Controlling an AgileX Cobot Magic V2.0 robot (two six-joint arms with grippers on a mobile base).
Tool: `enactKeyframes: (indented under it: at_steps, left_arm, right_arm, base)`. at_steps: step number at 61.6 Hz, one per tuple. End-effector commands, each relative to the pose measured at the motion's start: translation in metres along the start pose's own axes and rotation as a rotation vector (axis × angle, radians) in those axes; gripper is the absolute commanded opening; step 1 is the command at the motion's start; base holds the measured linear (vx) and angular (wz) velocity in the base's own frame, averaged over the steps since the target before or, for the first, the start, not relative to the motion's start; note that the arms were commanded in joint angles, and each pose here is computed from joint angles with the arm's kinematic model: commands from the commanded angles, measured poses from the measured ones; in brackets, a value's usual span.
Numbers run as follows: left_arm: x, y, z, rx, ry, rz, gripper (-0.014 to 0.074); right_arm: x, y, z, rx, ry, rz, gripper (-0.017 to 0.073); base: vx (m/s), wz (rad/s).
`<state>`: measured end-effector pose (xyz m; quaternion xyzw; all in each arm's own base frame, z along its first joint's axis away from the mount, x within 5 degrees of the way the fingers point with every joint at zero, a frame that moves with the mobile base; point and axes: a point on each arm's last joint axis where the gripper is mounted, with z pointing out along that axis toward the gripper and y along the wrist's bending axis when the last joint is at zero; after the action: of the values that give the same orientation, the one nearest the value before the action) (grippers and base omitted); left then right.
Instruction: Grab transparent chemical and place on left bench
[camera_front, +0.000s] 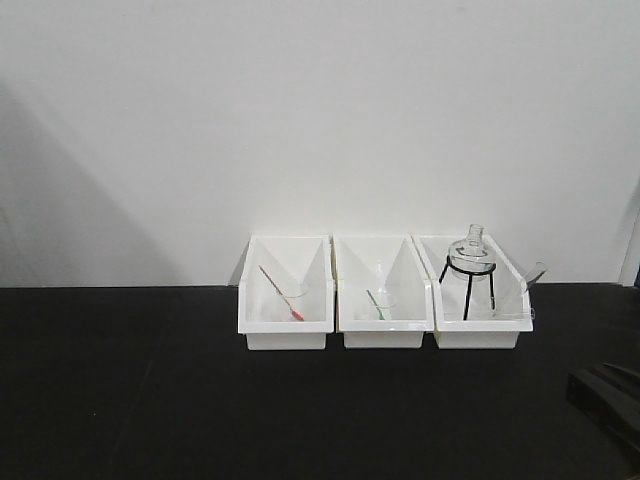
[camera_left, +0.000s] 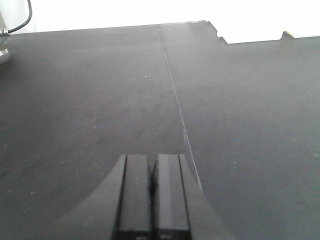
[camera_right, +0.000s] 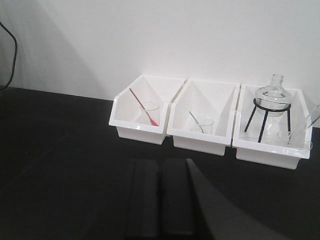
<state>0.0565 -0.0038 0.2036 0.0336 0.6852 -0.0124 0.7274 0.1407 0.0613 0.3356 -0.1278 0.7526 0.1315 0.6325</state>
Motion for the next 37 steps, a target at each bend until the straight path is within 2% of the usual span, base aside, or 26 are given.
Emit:
enactKeyframes:
  at_steps: [1, 8, 9, 14, 17, 22, 24, 32, 37]
  left_arm:
    - [-0.003, 0.0, -0.001, -0.002, -0.081, -0.009, -0.0003]
    - [-0.003, 0.0, -0.001, -0.002, -0.081, -0.009, -0.0003]
    - [-0.003, 0.0, -0.001, -0.002, -0.081, -0.009, -0.0003]
    - [-0.003, 0.0, -0.001, -0.002, -0.081, -0.009, -0.0003]
    - [-0.003, 0.0, -0.001, -0.002, -0.081, -0.009, -0.0003]
    - [-0.003, 0.0, -0.001, -0.002, -0.081, -0.009, -0.0003]
    - [-0.003, 0.0, -0.001, -0.002, -0.081, -0.009, -0.0003]
    - [-0.003, 0.0, -0.001, -0.002, -0.081, -0.009, -0.0003]
    - [-0.003, 0.0, -0.001, -0.002, -0.081, -0.009, -0.0003]
  right_arm:
    - [-0.012, 0.001, -0.004, -0.011, -0.046, 0.003, -0.0008]
    - [-0.007, -0.005, -0.013, 0.017, -0.023, -0.006, -0.0008]
    - [-0.006, -0.006, -0.016, 0.024, -0.033, -0.029, -0.0008]
    - [0.004, -0.012, -0.026, 0.051, -0.103, -0.037, -0.0008]
    - [0.013, -0.017, -0.034, 0.086, -0.15, -0.021, -0.0008]
    - [0.037, -0.025, -0.046, 0.161, -0.203, 0.05, -0.0008]
    - [0.047, -0.027, -0.049, 0.187, -0.21, 0.062, -0.0008]
    - [0.094, -0.033, -0.063, 0.297, -0.205, 0.068, -0.0008]
    - [0.116, -0.034, -0.068, 0.336, -0.209, 0.072, -0.0008]
  base:
    - [0.0, 0.0]
    - [0.0, 0.0]
    - [0.0, 0.0]
    - [0.0, 0.0]
    - [0.0, 0.0]
    - [0.0, 0.0]
    - [0.0, 0.0]
    - [0.0, 0.0]
    - [0.0, 0.0]
